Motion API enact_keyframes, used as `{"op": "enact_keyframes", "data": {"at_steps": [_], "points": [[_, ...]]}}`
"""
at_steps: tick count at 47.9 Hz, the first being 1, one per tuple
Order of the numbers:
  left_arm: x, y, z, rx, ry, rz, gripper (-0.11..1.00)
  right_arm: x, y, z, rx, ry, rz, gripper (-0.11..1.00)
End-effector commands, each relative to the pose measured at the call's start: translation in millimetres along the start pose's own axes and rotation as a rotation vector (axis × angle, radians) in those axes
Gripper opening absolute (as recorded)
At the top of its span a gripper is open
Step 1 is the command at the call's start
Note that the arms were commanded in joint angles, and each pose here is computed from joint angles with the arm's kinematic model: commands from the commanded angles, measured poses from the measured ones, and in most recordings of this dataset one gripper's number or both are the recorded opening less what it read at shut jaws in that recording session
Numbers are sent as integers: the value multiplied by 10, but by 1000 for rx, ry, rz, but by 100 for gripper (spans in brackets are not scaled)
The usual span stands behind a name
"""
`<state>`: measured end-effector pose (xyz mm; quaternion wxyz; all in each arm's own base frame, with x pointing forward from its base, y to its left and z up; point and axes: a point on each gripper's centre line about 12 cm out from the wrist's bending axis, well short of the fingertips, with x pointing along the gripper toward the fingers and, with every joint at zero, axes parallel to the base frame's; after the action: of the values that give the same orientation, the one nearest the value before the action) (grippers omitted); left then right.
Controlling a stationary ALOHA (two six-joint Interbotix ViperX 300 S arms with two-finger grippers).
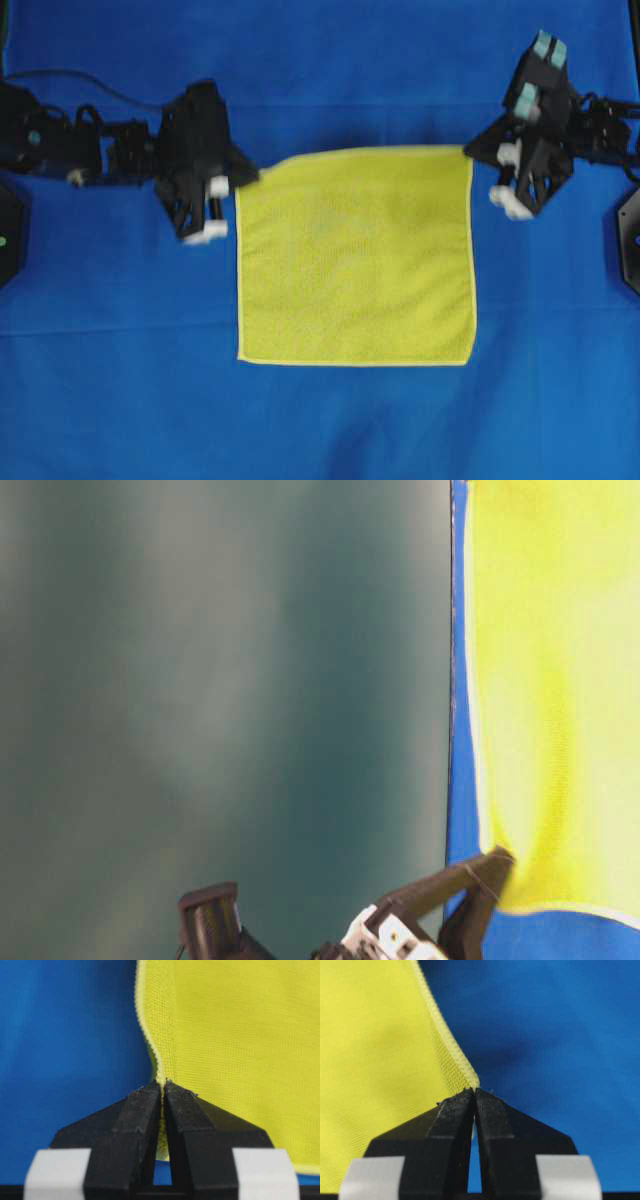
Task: Fold the yellow towel.
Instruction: 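Lift the far corners and fold them toward the near edge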
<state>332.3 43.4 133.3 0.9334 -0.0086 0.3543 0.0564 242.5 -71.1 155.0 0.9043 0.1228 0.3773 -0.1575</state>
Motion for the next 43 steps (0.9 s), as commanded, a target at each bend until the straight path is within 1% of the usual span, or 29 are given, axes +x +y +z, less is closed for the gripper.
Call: {"op": "enact_keyframes", "data": {"at_steps": [1,6,9,13,19,24,29,34,39,43], "points": [[-58,-225,78,23,-26,-51,1,-66,169,7,-20,-14,50,1],[-63,-461,40,36,-14,-104,1,-101,374,-86,-32,13,109,1],[-78,-614,32,37,-14,-139,1,-119,535,-153,-44,37,153,1],[-94,-761,9,39,-8,-172,1,-146,728,-234,-53,63,207,1],[-121,-985,-28,44,1,-223,1,-183,940,-336,-54,96,265,1],[-143,-1202,-36,66,-1,-271,1,-208,1098,-412,-57,123,304,1],[-140,-1396,-54,93,6,-310,1,-209,1235,-475,-58,152,332,1],[-131,-1534,-57,118,12,-336,1,-193,1342,-505,-61,175,346,1],[-129,-1588,-62,127,11,-346,1,-151,1435,-523,-72,195,353,1],[-122,-1589,-66,127,11,-346,1,-121,1464,-526,-77,204,351,1]]}}
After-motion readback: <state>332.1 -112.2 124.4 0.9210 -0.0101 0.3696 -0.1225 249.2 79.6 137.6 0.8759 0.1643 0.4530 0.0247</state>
